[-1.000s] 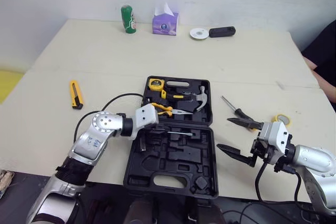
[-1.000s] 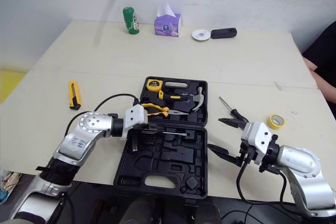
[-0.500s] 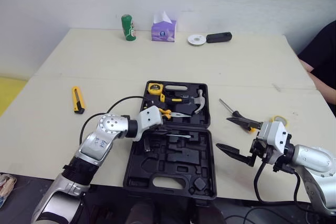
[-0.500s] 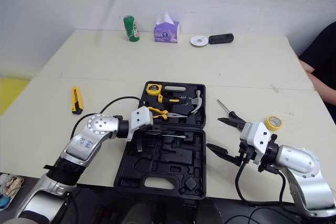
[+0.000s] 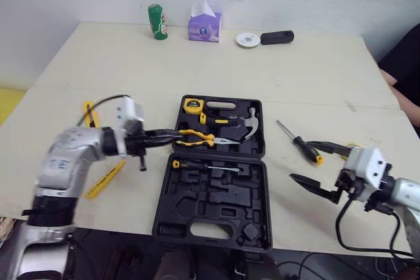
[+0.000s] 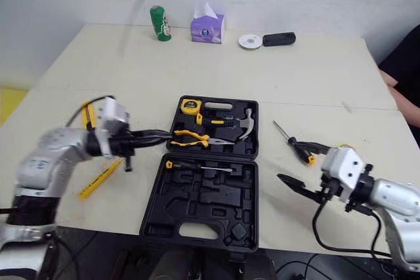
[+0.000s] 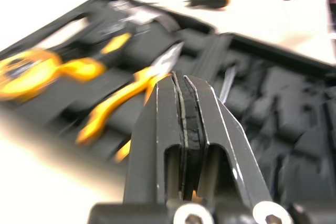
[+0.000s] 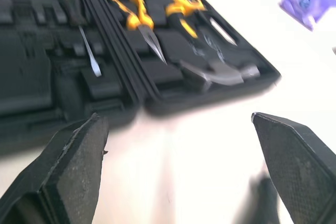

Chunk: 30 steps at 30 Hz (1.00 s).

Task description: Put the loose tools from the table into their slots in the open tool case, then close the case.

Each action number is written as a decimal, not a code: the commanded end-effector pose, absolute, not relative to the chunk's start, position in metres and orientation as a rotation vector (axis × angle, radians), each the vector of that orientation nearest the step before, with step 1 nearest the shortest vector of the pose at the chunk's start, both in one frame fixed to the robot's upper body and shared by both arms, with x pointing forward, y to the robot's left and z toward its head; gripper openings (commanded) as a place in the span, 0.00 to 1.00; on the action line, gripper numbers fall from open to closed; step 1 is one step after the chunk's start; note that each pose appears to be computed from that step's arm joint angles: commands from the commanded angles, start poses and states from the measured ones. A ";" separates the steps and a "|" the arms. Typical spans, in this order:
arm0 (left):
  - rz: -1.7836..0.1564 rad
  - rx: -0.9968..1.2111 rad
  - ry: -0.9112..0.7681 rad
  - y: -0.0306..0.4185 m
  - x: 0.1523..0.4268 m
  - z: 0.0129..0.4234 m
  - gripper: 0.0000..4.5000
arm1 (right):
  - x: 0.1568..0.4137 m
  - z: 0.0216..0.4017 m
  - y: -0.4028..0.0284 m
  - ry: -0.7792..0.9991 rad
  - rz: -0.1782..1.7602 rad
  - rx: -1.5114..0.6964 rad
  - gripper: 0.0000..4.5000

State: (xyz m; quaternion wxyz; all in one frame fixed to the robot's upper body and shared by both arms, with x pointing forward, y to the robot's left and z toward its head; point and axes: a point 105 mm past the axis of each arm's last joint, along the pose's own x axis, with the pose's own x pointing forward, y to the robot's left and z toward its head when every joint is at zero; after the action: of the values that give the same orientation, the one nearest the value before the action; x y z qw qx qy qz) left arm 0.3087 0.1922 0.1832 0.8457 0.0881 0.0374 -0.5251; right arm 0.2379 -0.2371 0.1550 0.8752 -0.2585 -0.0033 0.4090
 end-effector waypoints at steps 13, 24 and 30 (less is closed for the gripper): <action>-0.164 0.129 0.015 0.435 0.256 0.190 0.99 | 0.194 0.170 -0.417 -0.004 0.117 -0.635 1.00; 0.255 0.059 0.114 0.514 0.187 0.145 0.99 | 0.147 0.135 -0.470 0.098 -0.160 -0.510 1.00; 0.255 0.055 0.089 0.512 0.190 0.142 0.99 | 0.140 0.125 -0.472 0.107 -0.215 -0.527 1.00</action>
State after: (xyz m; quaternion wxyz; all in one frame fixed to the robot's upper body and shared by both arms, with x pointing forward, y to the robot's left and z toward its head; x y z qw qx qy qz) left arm 0.1885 0.5094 0.1273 0.9899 0.0099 0.0672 0.1248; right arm 0.1472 -0.4681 0.1208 0.9612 -0.2546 0.0613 -0.0869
